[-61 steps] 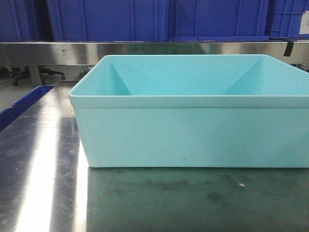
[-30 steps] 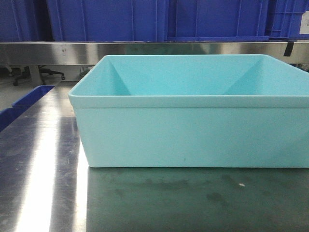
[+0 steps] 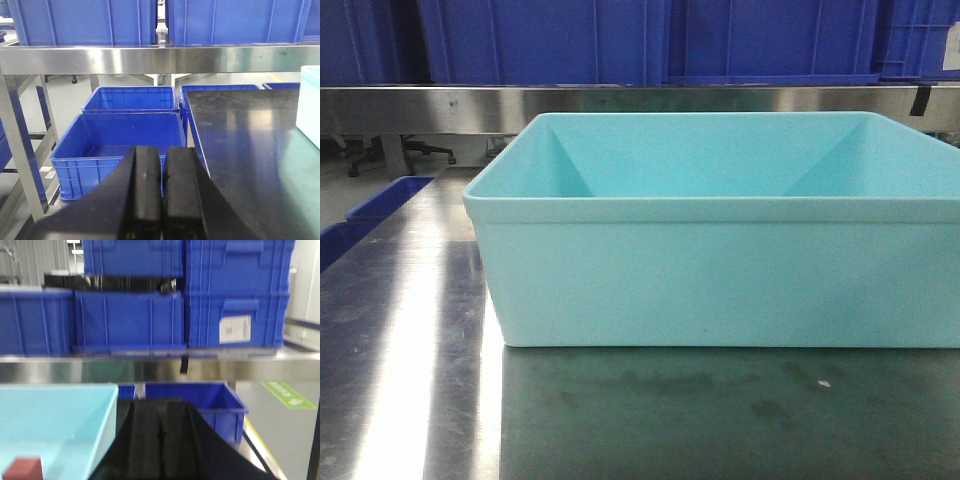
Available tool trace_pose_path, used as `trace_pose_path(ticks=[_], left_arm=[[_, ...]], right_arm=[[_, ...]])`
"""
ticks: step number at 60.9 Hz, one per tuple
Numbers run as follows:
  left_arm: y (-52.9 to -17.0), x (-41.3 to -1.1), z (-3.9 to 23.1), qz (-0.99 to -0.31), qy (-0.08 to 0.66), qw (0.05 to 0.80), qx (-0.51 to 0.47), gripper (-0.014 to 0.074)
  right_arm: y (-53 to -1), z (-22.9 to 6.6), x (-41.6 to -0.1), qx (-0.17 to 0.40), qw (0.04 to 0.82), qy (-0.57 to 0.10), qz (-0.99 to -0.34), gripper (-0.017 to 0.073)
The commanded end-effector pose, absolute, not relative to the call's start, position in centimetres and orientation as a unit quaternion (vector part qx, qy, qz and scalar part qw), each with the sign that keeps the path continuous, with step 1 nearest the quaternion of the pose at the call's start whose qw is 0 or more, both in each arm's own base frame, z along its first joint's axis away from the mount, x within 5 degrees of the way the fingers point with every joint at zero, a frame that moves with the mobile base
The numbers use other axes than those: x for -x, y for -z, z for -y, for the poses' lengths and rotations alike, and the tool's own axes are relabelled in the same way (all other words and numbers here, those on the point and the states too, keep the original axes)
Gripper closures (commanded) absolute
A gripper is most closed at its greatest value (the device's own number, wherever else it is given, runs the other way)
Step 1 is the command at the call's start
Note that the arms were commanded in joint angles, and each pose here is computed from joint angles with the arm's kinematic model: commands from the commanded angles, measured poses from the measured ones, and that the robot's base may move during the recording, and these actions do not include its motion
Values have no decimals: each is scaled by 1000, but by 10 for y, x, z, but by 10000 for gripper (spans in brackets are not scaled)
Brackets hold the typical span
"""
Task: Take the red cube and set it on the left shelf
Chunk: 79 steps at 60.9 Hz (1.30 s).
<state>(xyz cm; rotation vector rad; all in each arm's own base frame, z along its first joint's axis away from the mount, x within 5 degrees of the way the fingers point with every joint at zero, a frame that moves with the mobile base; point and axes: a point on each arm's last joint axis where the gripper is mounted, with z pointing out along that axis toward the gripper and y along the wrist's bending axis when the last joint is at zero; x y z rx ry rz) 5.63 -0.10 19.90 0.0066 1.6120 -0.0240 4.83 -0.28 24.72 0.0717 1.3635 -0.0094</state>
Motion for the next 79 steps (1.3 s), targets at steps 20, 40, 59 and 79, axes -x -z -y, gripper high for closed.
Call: trace_pose_path(ticks=[20, 40, 59, 79], left_arm=[[-200, -56, 1, -693, 14, 720, -2, 492], [-200, -56, 1, -693, 14, 720, -2, 492], [-200, -56, 1, -693, 14, 720, -2, 492], [-200, -56, 1, -693, 14, 720, -2, 492]], right_arm=[[-417, -6, -69, -2, 722, -58, -689, 507], [-450, -69, -162, 134, 532, -140, -824, 480], [-405, -132, -257, 149, 411, -173, -882, 196], [-345, -148, -301, 115, 306, -182, -928, -70]])
